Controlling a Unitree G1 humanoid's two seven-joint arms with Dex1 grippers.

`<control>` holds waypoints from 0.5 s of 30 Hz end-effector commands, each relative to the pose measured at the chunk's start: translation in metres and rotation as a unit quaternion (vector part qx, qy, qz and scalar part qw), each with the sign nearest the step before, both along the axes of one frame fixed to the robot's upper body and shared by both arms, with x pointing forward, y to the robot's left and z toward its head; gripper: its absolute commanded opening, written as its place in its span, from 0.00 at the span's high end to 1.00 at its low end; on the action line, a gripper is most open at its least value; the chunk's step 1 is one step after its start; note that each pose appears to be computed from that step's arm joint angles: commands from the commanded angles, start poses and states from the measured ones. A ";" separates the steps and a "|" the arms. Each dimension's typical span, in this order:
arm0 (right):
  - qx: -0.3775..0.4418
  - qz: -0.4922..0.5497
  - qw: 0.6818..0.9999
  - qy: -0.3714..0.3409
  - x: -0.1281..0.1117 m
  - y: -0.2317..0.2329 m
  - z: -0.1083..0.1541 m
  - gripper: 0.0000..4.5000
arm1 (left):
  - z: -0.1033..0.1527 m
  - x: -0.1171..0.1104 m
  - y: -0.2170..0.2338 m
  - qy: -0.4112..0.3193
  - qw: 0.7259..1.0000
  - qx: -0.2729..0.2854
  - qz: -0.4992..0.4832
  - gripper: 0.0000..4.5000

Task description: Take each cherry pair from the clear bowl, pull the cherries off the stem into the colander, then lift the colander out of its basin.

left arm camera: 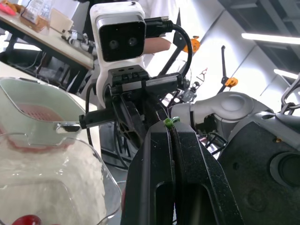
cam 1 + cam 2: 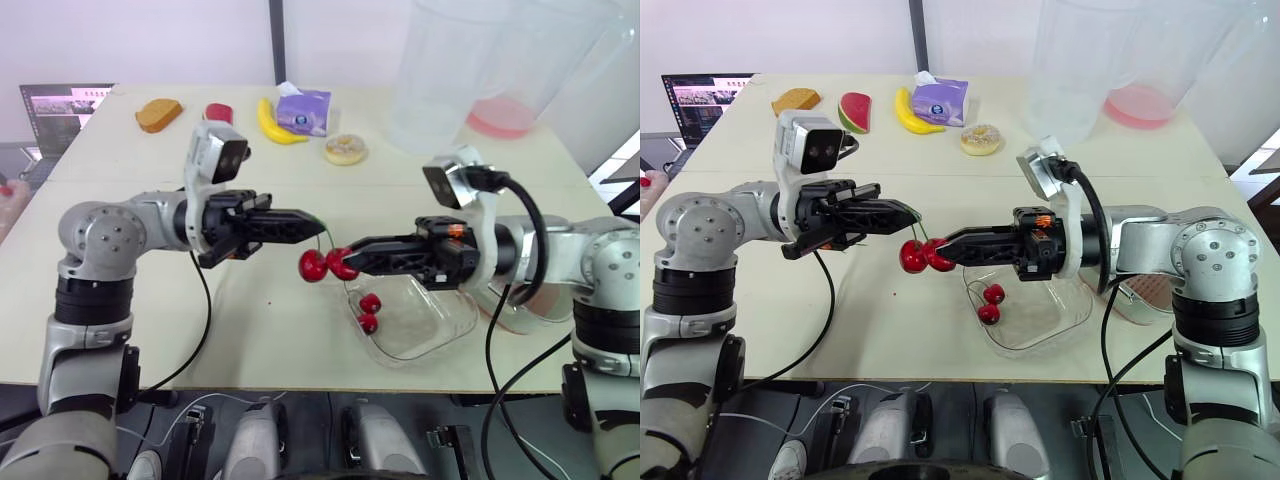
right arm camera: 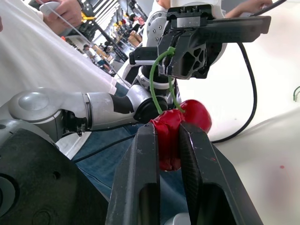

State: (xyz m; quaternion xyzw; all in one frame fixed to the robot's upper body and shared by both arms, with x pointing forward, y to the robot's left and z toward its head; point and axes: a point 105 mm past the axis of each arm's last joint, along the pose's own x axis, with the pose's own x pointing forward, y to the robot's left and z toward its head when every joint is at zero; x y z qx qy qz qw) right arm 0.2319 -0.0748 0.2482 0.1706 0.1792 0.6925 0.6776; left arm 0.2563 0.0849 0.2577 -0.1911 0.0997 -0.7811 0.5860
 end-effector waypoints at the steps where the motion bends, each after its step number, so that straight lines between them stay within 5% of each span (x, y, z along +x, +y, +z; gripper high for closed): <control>1: 0.000 -0.002 1.000 -0.016 -0.002 0.000 0.003 0.95 | 0.009 -0.004 0.003 -0.021 1.000 -0.010 -0.003 0.99; 15: -0.005 -0.001 1.000 -0.019 -0.002 0.000 0.001 0.95 | 0.006 0.001 0.001 -0.024 1.000 -0.005 0.015 0.99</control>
